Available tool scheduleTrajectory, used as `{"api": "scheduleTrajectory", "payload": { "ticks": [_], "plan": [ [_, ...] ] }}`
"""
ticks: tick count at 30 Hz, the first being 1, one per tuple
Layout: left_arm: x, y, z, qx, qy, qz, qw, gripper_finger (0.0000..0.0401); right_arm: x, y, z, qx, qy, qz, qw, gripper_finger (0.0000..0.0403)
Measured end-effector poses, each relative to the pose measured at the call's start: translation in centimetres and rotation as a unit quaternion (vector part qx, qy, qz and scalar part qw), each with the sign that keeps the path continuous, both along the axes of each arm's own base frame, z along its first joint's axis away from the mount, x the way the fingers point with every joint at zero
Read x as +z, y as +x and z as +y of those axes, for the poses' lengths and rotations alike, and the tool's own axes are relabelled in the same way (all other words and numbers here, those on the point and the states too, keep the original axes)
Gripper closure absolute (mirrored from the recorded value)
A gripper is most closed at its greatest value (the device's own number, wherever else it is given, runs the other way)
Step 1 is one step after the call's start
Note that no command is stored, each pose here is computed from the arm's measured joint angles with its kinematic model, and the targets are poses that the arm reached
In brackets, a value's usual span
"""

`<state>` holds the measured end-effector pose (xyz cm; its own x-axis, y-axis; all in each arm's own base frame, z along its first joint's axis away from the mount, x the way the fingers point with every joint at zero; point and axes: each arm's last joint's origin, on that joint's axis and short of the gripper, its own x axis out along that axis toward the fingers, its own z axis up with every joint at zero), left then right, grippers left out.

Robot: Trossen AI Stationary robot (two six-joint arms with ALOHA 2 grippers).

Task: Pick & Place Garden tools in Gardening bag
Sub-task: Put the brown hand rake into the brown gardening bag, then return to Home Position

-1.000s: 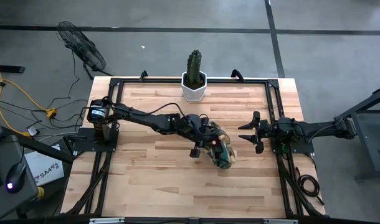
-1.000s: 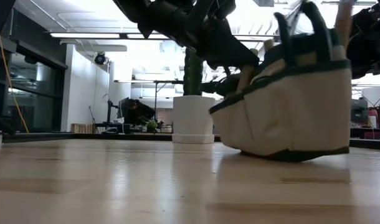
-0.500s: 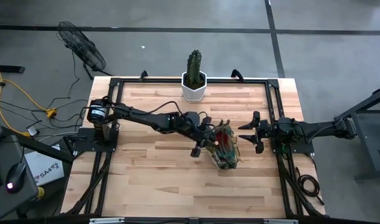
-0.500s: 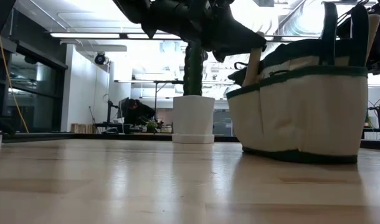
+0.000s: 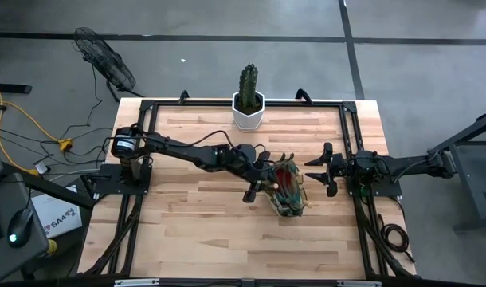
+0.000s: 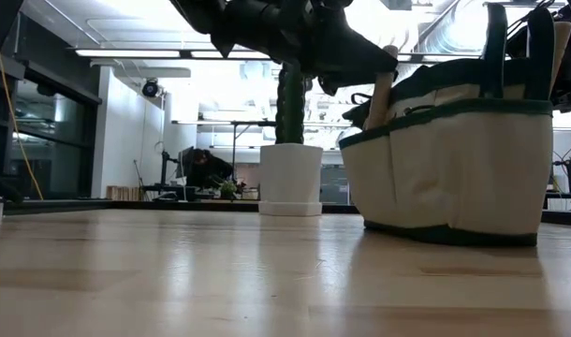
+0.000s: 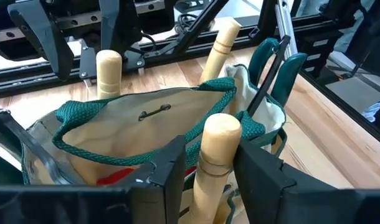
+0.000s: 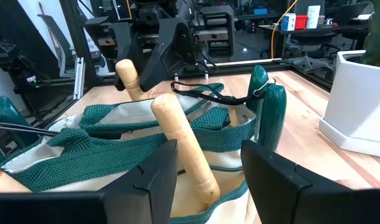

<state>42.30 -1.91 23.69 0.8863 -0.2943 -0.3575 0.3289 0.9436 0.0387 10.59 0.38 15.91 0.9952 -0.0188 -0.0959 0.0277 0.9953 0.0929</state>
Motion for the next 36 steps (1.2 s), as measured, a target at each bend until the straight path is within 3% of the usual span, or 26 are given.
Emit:
{"api": "scheduleTrajectory", "payload": {
  "ticks": [9, 19, 36],
  "plan": [
    [1.3, -0.7, 0.0, 0.003, 0.001, 0.001, 1.000, 0.0269, 0.0, 0.0, 0.0, 0.000, 0.000, 0.000, 1.000, 0.0235],
    [3.6, -2.4, 0.5, 0.068, 0.029, 0.014, 0.997, 0.0268, 0.0, 0.0, 0.0, 0.000, 0.000, 0.001, 1.000, 0.0235],
    [5.4, -4.5, 1.6, 0.082, 0.033, 0.035, 0.996, 0.0267, 0.0, 0.0, 0.0, 0.000, 0.000, 0.001, 1.000, 0.0235]
  ]
}}
